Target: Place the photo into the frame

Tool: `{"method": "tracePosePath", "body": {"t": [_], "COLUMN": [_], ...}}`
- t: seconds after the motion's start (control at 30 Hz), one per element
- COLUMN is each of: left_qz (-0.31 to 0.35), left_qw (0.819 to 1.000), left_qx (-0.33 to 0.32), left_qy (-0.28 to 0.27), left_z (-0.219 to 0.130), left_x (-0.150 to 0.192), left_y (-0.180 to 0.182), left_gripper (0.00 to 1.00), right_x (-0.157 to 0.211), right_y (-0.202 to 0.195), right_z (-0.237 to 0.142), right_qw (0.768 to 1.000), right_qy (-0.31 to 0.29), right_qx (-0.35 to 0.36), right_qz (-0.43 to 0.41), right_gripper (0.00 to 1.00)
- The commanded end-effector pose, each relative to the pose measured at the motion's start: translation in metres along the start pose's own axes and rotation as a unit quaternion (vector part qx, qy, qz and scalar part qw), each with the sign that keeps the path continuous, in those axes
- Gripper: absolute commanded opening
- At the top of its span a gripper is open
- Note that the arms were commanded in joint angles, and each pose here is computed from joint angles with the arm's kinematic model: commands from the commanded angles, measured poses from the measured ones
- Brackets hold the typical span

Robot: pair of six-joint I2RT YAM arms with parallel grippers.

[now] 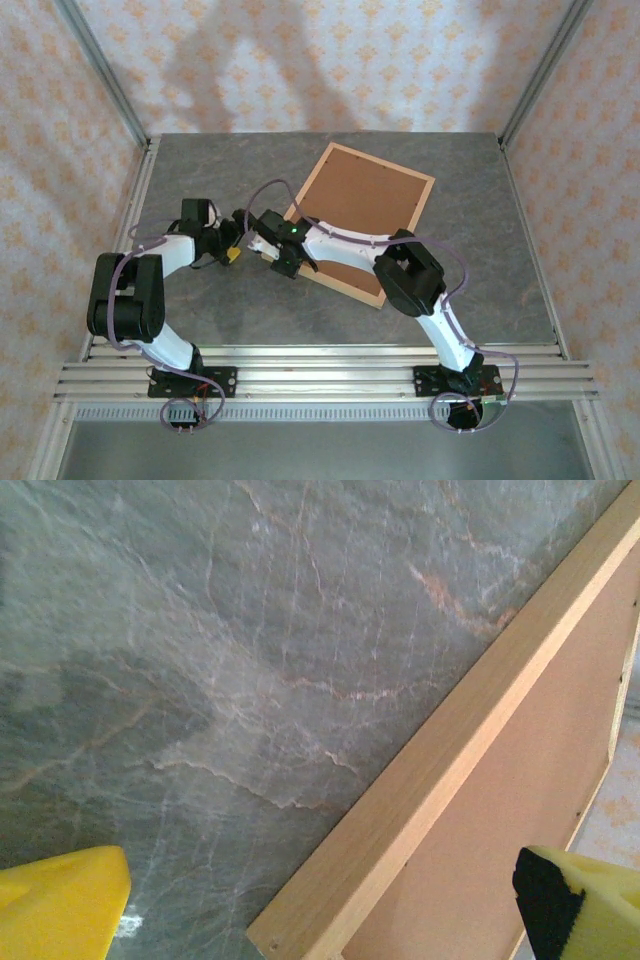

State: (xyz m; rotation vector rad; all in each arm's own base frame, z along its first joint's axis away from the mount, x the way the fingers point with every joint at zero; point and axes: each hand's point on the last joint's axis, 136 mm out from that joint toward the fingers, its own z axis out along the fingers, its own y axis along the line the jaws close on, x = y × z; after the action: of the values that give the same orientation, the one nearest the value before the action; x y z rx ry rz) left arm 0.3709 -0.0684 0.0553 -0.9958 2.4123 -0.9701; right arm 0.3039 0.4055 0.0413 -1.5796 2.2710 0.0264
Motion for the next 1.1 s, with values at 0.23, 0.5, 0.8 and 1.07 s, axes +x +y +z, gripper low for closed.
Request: {"method": "tracePosePath", "body": {"t": [0.23, 0.5, 0.8, 1.07], "left_qz": [0.000, 0.008, 0.018, 0.012], "left_qw": [0.998, 0.997, 0.997, 0.997], "left_qx": [0.052, 0.065, 0.046, 0.053], "left_qy": [0.035, 0.045, 0.066, 0.057], "left_z": [0.019, 0.025, 0.021, 0.021], "left_x": [0.022, 0.027, 0.038, 0.032], "left_y": [-0.020, -0.026, -0.019, -0.026], "left_gripper": [0.95, 0.93, 0.94, 0.94], "right_x": [-0.003, 0.003, 0.038, 0.078], "right_y": [0.007, 0.007, 0.019, 0.017], "right_z": [-0.033, -0.034, -0.037, -0.038], "right_qw": [0.998, 0.998, 0.997, 0.998], "right_qy": [-0.027, -0.023, 0.012, 0.038], "right_qx": [-0.047, -0.047, -0.061, -0.022], "right_qz": [0.033, 0.039, 0.037, 0.044], "right_gripper": [0.00, 0.00, 0.00, 0.13]}}
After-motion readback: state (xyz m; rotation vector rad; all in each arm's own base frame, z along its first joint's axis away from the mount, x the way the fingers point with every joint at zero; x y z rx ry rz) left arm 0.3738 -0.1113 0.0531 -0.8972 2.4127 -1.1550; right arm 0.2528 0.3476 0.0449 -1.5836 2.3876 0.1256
